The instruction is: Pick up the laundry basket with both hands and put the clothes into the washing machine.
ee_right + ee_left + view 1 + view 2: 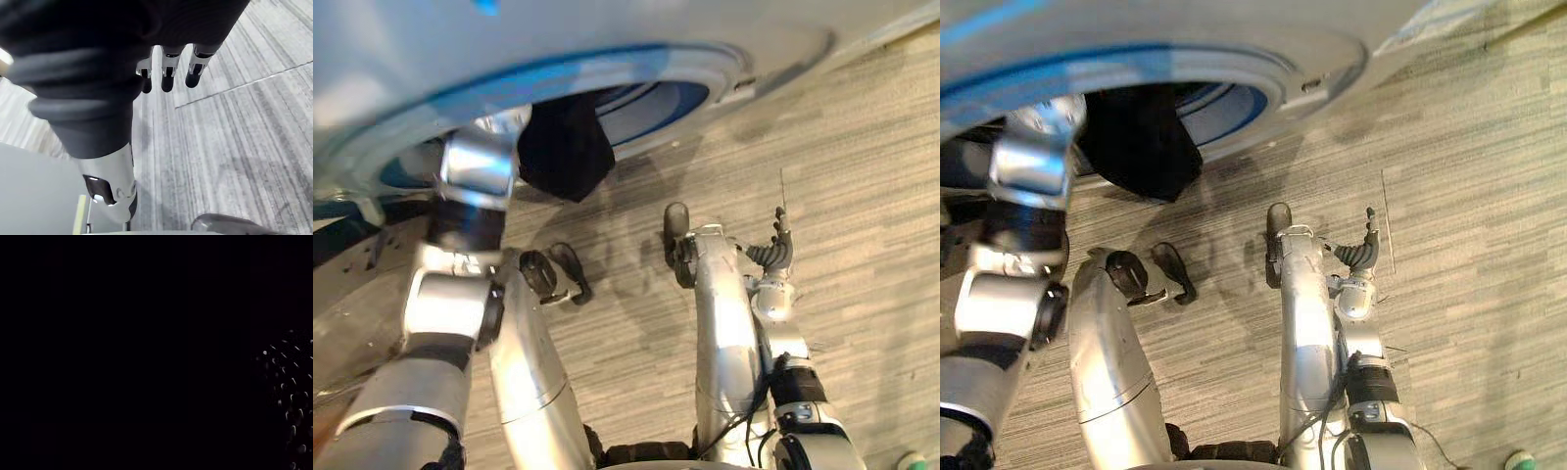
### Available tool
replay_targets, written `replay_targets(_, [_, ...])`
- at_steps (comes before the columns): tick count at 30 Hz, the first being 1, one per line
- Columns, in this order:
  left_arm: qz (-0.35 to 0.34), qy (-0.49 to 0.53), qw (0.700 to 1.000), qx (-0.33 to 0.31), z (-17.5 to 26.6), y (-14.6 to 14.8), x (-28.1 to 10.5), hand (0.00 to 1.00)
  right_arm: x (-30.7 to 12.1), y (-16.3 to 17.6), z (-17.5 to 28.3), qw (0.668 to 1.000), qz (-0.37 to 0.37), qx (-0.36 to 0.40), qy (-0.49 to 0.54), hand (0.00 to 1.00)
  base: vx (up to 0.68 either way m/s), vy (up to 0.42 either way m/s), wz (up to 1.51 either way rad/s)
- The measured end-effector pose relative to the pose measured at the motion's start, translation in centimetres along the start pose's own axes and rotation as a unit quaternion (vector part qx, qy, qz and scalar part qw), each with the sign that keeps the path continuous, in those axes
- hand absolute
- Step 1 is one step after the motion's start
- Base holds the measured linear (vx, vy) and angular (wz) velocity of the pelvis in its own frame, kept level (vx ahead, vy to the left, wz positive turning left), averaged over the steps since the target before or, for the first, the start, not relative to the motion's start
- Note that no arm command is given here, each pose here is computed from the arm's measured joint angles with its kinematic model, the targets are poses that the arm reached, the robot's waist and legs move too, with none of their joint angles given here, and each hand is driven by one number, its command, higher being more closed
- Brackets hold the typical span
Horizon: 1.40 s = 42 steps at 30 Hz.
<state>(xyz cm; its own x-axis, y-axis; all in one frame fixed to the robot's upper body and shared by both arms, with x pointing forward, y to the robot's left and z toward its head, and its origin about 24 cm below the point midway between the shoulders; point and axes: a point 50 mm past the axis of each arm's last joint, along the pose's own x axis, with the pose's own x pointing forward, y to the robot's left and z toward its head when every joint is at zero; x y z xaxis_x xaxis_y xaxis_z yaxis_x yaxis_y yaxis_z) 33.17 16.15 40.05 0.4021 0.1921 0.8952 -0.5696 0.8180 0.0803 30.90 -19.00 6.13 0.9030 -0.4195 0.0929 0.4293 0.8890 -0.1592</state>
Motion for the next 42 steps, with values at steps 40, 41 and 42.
replay_targets(40, [-0.154,0.120,0.959,0.203,-7.9,-1.8,-5.0,0.00,0.4,-2.1,-1.1,0.999,0.033,-0.039,0.000,0.00,0.03,0.001,0.07])
replay_targets(41, [-0.154,0.121,0.960,0.201,-7.9,-1.9,-5.2,0.00,0.5,-2.2,-1.2,0.999,0.032,-0.041,0.002,0.00,0.06,-0.007,0.19])
replay_targets(42, [-0.153,0.123,0.961,0.192,-8.0,-2.0,-6.0,0.00,0.5,-2.3,-1.6,0.998,0.032,-0.049,0.013,0.00,0.07,-0.001,0.10])
